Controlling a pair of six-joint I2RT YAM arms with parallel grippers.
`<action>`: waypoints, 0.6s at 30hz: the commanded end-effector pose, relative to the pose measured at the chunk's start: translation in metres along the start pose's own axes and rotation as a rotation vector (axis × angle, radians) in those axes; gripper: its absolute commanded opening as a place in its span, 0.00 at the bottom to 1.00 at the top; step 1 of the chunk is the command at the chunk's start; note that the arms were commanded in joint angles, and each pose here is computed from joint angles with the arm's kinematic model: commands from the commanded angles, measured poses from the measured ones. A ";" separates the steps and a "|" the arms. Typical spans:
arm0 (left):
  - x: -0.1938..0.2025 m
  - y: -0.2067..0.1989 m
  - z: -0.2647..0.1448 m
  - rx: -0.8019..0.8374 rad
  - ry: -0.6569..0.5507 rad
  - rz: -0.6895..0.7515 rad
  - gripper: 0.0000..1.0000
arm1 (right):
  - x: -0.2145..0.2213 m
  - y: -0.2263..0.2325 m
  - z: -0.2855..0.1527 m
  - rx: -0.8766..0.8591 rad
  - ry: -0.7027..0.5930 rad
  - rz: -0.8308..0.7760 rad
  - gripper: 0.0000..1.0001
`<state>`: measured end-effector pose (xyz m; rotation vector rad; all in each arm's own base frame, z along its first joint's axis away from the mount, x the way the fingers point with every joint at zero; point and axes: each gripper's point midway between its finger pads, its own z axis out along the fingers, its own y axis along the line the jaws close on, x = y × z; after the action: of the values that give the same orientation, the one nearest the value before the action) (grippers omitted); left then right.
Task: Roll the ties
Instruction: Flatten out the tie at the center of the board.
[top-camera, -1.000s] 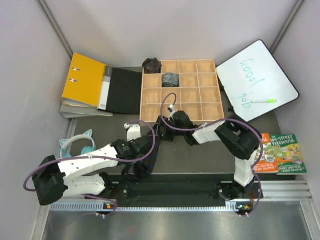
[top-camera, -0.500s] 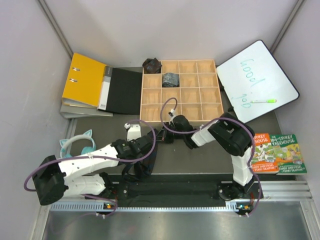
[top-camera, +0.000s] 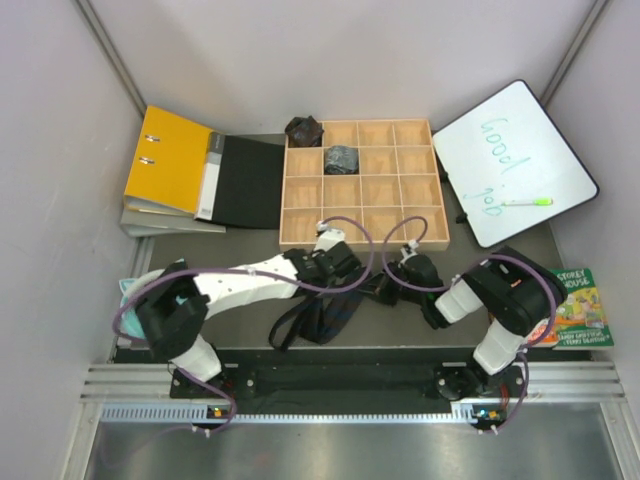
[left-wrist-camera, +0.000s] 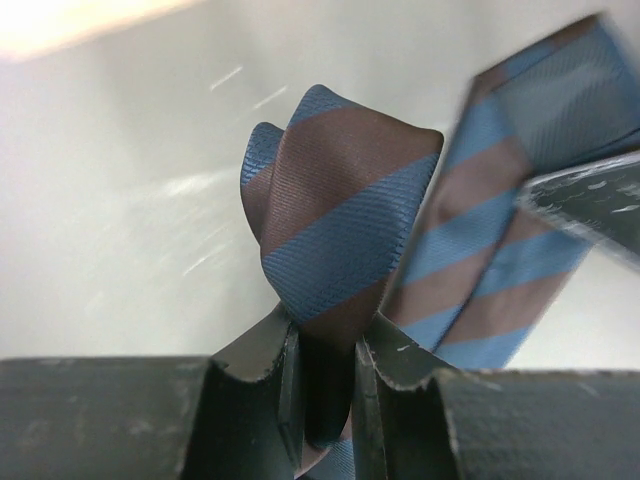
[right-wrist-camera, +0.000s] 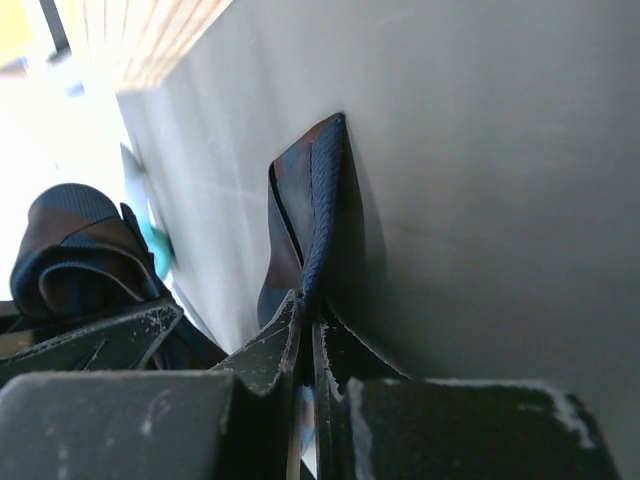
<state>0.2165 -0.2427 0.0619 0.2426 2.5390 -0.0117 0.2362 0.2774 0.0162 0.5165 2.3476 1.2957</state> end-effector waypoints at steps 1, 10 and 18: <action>-0.030 -0.062 0.002 0.115 -0.051 0.128 0.00 | -0.033 -0.011 -0.028 -0.023 -0.148 0.050 0.00; -0.026 -0.131 0.001 0.118 -0.075 0.339 0.10 | -0.082 -0.026 -0.083 0.018 -0.344 0.021 0.00; -0.017 -0.144 -0.030 0.153 -0.101 0.312 0.99 | -0.106 -0.022 -0.133 0.123 -0.552 -0.090 0.05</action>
<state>0.1891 -0.3815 0.0558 0.7595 2.4119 -0.0420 0.2570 0.1470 0.0815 0.6871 1.9667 1.0283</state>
